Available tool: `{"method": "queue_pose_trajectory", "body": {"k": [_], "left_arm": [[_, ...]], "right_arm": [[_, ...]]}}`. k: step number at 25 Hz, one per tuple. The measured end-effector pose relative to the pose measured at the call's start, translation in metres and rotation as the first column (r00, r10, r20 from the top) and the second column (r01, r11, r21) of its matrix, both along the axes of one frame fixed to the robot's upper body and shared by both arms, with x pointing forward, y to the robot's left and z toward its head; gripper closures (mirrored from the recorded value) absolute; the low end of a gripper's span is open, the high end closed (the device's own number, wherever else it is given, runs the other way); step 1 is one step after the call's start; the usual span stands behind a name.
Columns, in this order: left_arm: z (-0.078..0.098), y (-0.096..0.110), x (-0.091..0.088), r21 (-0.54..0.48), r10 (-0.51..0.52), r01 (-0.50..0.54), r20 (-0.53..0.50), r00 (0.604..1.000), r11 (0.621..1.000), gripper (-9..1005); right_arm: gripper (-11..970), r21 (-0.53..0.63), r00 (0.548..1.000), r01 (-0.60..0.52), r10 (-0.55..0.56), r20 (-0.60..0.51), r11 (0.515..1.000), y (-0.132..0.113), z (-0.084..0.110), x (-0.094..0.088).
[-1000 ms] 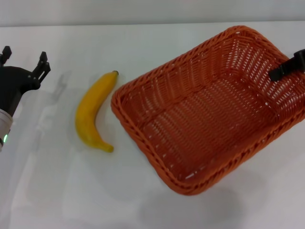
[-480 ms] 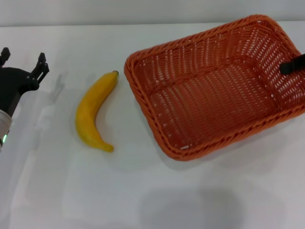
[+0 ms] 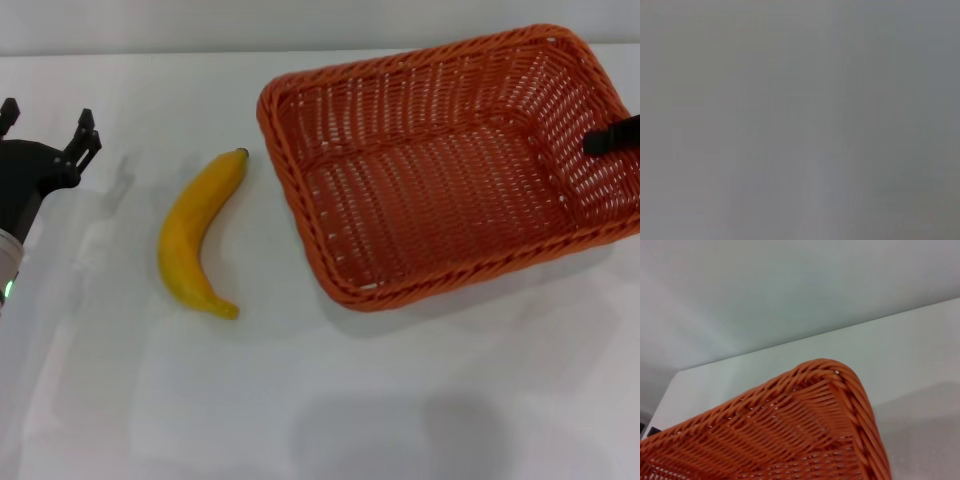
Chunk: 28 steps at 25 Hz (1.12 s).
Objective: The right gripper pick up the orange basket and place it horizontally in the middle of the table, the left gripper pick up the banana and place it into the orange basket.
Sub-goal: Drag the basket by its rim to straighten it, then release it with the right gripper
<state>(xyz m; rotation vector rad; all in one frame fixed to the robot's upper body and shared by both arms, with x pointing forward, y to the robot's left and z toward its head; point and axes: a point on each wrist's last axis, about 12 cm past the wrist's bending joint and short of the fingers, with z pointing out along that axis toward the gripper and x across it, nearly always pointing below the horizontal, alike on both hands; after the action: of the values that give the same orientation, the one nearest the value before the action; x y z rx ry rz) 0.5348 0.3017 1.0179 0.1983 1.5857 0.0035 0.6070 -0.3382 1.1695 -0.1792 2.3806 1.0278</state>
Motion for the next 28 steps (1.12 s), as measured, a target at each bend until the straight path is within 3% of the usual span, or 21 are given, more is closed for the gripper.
{"method": "queue_pose_trajectory", "body": {"k": [8,28], "left_arm": [[0.000,0.000,0.000,0.000,0.000,0.000,0.000,1.000,1.000,135],[0.001,0.000,0.005,0.001,0.009,-0.009,-0.009,1.000,1.000,135]], "right_arm": [[840,-0.019,0.997,0.075,-0.074,0.016,0.997,-0.004,-0.015,-0.008],[839,0.014,0.988,0.148,-0.148,0.045,0.989,-0.004,-0.029,-0.022]]}}
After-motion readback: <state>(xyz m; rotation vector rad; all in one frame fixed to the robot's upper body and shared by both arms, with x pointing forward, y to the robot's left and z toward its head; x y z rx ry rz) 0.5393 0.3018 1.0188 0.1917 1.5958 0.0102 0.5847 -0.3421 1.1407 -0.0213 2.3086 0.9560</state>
